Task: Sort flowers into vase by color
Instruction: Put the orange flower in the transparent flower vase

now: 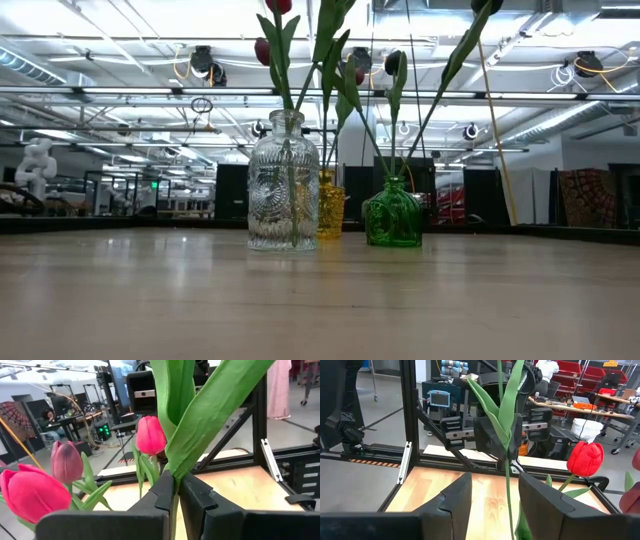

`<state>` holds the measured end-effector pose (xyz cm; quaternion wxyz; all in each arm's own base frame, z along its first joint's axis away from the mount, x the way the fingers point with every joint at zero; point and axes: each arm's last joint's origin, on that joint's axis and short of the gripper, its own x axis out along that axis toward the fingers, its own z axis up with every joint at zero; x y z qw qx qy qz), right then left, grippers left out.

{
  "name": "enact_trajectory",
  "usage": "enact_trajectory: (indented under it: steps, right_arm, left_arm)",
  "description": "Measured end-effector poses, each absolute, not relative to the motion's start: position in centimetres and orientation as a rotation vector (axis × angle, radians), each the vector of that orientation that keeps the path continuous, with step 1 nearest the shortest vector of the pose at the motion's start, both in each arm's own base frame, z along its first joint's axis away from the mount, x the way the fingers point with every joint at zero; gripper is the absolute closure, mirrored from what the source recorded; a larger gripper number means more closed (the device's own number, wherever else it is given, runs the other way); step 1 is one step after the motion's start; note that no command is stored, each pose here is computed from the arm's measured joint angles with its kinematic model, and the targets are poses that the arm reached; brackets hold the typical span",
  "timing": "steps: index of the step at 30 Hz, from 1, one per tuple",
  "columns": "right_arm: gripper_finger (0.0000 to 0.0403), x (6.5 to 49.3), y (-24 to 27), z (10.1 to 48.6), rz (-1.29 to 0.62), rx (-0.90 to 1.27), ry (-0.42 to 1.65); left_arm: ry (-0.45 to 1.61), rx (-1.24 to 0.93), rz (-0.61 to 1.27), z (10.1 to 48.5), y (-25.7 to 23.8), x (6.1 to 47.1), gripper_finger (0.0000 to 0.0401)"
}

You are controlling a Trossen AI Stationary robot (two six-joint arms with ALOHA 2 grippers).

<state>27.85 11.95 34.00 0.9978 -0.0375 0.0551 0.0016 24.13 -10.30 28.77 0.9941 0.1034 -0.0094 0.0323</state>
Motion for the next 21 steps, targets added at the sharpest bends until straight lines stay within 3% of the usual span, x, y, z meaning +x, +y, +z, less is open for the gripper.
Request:
enact_trajectory:
  steps: [21]
  right_arm:
    - [0.0248,27.86,11.96,33.98,0.003,-0.075,0.111]
  left_arm:
    - [-0.005,0.186,0.041,28.59,-10.41,24.11,0.0376]
